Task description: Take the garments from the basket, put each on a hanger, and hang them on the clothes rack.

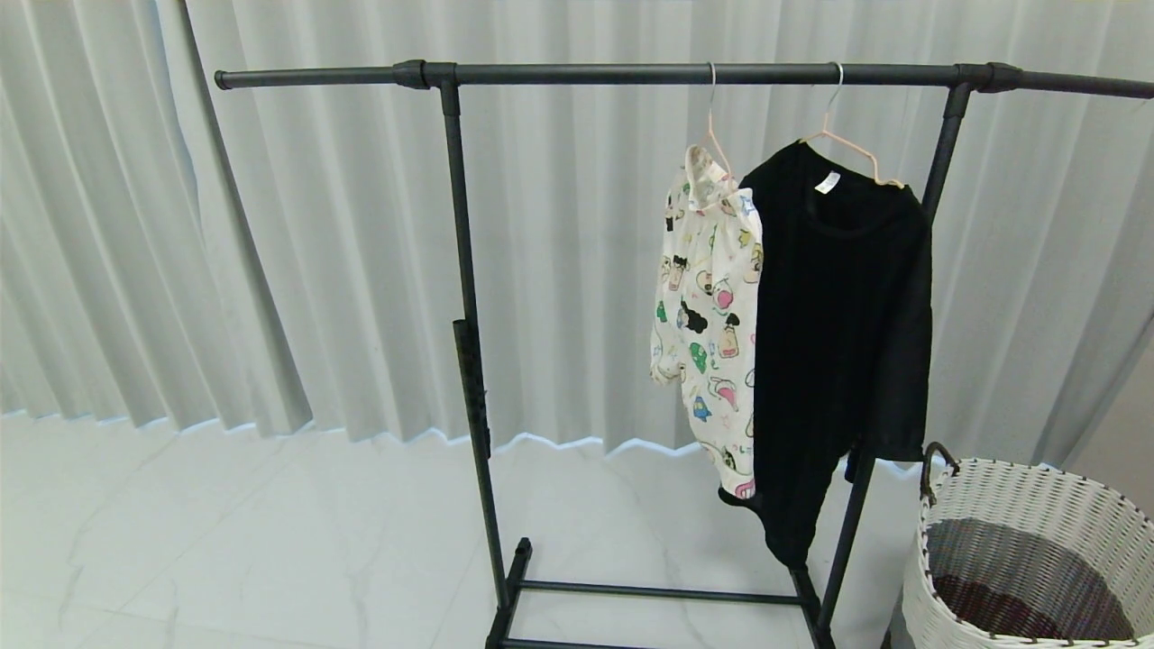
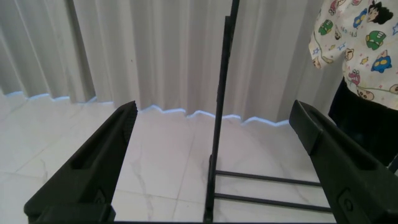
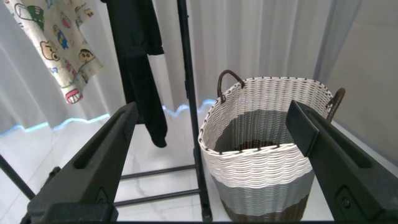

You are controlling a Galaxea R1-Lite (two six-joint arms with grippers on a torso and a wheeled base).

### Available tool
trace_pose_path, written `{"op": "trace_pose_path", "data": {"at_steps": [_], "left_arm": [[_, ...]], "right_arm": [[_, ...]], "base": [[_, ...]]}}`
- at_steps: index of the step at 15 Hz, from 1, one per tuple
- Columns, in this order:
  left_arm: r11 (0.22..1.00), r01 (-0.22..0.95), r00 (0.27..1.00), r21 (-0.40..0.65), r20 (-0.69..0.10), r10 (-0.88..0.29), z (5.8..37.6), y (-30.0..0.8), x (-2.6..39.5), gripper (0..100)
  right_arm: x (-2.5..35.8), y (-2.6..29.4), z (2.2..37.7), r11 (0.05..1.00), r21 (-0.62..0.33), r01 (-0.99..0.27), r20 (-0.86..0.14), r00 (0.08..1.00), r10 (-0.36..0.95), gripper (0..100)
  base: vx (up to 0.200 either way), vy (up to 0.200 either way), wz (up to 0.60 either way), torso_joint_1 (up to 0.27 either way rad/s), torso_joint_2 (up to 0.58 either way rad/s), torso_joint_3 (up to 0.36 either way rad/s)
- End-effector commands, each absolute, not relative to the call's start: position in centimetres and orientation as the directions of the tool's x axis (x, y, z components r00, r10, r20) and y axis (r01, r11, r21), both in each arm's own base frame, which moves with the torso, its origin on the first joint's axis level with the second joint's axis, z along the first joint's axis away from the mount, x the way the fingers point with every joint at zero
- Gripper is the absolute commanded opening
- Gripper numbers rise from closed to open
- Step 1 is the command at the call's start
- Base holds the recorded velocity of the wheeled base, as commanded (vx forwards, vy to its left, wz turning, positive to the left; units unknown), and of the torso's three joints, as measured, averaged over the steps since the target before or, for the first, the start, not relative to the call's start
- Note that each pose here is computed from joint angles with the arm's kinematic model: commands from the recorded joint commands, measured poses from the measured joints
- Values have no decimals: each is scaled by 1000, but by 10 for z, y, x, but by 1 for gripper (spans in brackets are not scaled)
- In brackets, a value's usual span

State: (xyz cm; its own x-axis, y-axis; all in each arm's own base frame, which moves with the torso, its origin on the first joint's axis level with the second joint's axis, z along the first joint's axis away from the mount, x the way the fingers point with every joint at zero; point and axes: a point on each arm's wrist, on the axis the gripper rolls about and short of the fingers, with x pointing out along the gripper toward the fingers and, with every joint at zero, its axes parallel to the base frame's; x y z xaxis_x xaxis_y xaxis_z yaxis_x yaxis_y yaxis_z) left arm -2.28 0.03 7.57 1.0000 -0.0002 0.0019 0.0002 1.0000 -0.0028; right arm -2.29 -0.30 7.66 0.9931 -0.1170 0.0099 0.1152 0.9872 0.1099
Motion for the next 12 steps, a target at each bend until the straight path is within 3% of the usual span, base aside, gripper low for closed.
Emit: {"op": "trace_pose_path", "data": {"at_steps": [1, 12], "left_arm": [[1000, 0, 1000, -3, 3, 0, 76, 0, -23, 100], [1000, -3, 1000, -5, 3, 3, 76, 0, -23, 100]], "right_arm": [[-23, -3, 77, 987, 110, 114, 11, 993, -116, 100], [-23, -3, 77, 987, 110, 116, 11, 993, -118, 100]], "base": [[0, 0, 0, 0, 0, 0], [0, 0, 0, 0, 0, 0]]}}
